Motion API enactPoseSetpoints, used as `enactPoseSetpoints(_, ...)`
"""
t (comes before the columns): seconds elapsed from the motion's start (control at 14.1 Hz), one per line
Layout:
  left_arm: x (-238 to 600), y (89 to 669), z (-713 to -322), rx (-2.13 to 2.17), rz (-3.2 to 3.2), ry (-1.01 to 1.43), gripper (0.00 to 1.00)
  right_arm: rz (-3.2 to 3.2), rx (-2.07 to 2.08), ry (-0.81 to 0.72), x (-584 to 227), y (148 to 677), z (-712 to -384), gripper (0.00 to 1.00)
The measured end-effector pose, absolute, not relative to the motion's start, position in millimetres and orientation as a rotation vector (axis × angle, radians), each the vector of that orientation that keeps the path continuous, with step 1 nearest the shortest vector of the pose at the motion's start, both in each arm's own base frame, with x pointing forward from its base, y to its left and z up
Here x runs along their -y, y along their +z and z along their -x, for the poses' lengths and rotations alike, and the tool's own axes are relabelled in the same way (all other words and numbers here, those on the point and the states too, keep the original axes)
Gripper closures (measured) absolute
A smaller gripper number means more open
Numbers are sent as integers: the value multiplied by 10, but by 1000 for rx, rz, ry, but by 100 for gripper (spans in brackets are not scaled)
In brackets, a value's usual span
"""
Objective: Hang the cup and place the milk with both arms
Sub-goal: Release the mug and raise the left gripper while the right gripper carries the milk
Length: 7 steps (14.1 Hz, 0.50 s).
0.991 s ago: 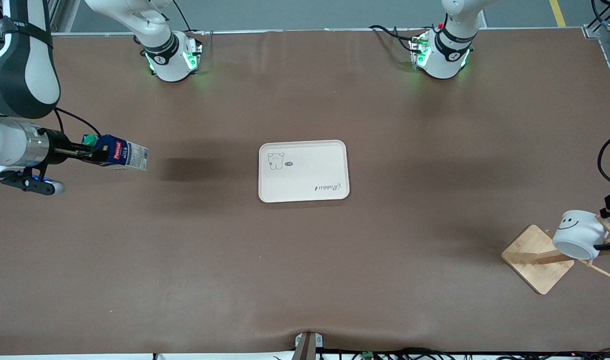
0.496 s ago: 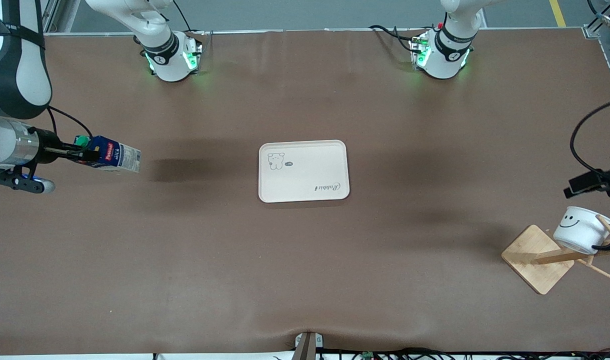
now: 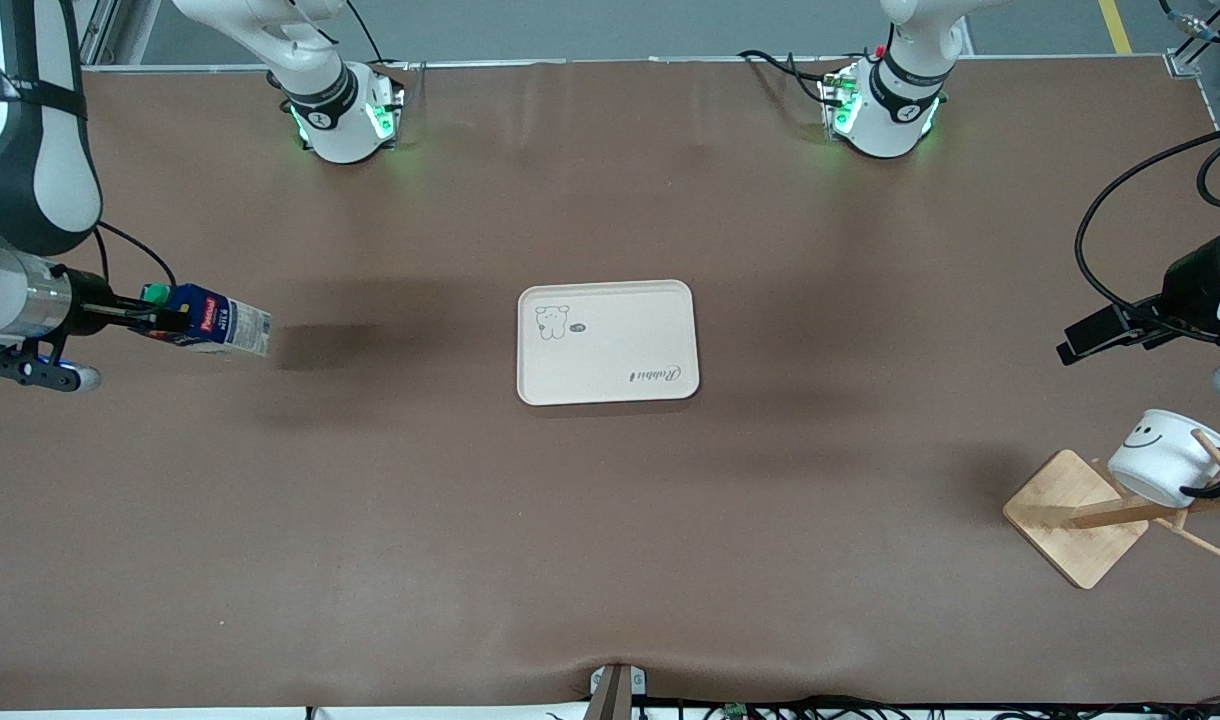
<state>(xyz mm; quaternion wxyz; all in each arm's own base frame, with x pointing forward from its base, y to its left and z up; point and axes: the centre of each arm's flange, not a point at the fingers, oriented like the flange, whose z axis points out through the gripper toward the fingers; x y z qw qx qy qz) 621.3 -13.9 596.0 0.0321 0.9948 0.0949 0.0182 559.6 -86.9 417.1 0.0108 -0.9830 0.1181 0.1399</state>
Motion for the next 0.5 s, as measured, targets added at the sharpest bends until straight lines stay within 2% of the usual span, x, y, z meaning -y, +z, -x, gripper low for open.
enactPoseSetpoints(0.28, 79, 5992, -6205, -163, -3076, 69, 0, 3058, -356, 427, 1110, 3886, -5478, 39)
enactPoseSetpoints(0.5, 148, 6177, -6057, -127, -3098, 56, 0, 3058, -371, 412, 1155, 3676, -5401, 39)
